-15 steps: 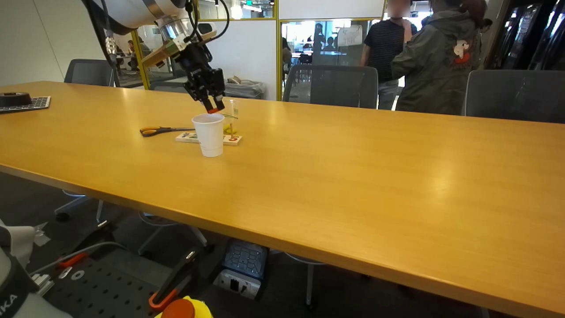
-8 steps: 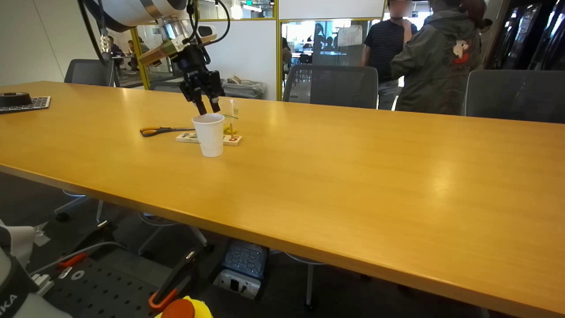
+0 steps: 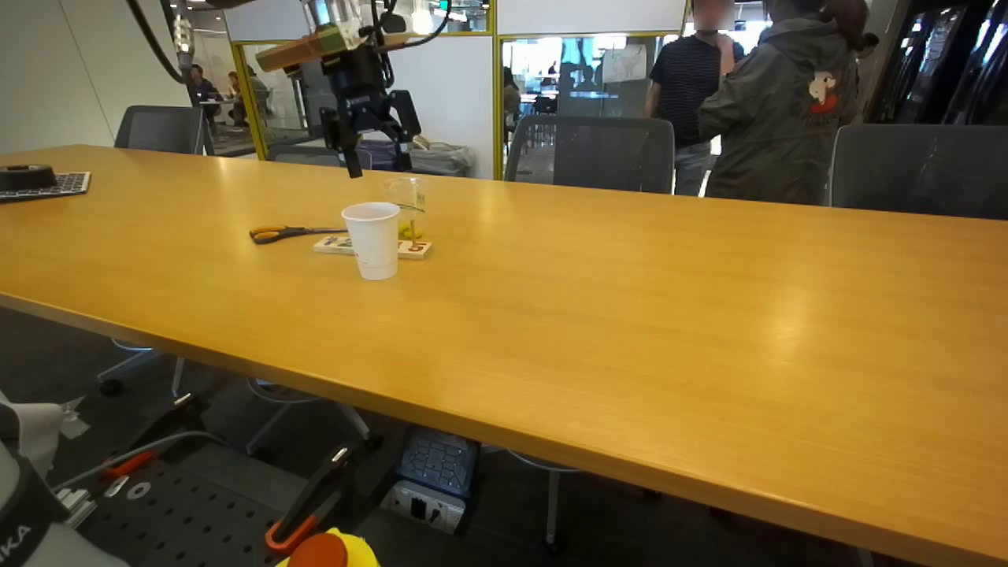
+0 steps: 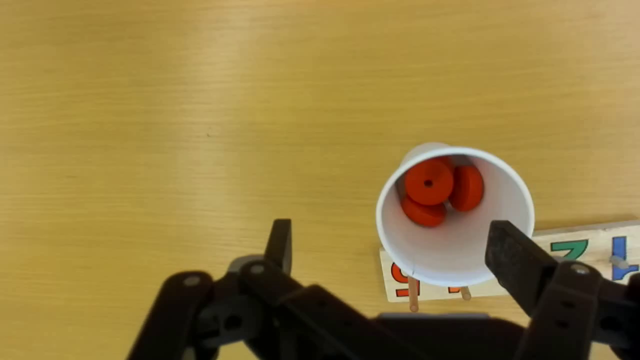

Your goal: Pick up the orange and yellow objects from the table and put them in the two cups

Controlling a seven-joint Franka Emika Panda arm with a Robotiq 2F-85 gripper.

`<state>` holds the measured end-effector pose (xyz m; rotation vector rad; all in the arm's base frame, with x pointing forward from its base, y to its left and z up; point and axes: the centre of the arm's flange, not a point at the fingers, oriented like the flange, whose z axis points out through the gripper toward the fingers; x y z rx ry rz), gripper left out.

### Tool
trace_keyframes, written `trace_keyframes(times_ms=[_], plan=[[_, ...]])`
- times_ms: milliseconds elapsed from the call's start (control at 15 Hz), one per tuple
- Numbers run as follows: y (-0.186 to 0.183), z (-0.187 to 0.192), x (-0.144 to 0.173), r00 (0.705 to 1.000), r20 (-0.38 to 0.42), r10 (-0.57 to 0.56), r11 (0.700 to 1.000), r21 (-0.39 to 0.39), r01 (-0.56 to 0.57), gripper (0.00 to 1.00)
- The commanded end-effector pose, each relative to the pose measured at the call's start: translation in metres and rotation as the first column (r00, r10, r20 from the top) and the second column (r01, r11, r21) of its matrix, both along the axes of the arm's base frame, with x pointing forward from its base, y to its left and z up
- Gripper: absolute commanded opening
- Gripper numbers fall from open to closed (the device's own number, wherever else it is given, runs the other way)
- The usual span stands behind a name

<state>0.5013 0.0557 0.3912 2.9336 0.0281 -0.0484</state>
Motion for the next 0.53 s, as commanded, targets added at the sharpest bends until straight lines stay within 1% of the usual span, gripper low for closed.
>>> trace_keyframes(times_ms=[0, 200, 467], plan=[[-0.027, 0.062, -0.062, 0.996, -0.056, 0.064, 0.997, 0.055, -0.061, 1.00], [-0.036, 0.102, -0.108, 0.994, -0.089, 0.059, 0.996, 0.066, -0.053, 1.00], [-0.045, 0.150, -0.164, 0.997, -0.067, 0.042, 0.996, 0.077, -0.037, 1.00]])
